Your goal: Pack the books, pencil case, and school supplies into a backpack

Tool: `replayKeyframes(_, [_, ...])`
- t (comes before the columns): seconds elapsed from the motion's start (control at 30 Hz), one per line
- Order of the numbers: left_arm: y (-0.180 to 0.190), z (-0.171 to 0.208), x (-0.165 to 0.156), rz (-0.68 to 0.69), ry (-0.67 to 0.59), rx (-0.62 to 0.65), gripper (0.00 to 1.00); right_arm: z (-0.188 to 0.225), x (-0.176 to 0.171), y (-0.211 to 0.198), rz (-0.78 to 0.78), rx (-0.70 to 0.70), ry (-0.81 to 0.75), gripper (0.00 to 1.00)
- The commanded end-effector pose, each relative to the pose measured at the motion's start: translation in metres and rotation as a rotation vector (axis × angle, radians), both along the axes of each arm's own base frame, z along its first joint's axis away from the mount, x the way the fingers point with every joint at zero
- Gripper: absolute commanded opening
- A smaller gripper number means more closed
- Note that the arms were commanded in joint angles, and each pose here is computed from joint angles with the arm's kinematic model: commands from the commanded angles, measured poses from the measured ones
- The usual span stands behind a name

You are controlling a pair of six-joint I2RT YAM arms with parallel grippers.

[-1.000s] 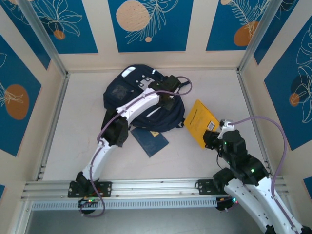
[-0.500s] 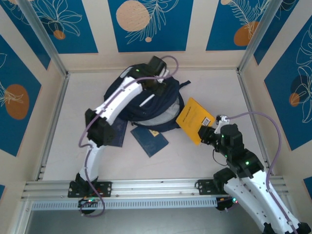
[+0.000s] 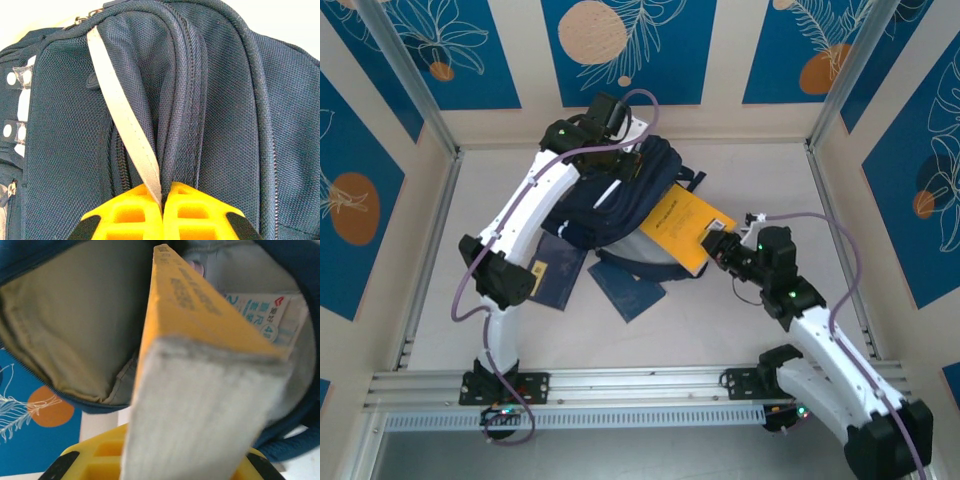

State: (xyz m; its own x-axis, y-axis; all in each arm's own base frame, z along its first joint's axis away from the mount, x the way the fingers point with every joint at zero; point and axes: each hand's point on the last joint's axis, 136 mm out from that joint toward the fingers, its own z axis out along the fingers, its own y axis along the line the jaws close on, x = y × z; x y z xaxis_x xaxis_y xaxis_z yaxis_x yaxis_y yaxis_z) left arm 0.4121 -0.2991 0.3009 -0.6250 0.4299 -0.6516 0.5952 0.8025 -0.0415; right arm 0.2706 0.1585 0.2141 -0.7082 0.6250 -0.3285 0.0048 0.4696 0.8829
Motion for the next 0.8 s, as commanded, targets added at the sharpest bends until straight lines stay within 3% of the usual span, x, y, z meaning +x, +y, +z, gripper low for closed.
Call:
replayKeyframes(0.0, [-0.004,0.096,-0.009,-0.07,-0.237,-0.182,0.0,0.055,0.019,0.024,0.069,0.235,-0.126,0.0])
replayKeyframes(0.3, [-0.007,0.093,-0.01,-0.077,-0.224,-0.197,0.0,0.06,0.035,0.058,0.112,0.249,-0.13,0.0])
replayKeyframes(0.53, [-0.008,0.101,-0.008,-0.078,-0.252,-0.213,0.0,0.036,0.062,0.091,0.106,0.246,-0.08,0.0])
replayKeyframes(0.77, [-0.012,0.109,-0.012,-0.102,-0.258,-0.248,0.0,-0.01,0.109,0.129,0.085,0.116,-0.039,0.0])
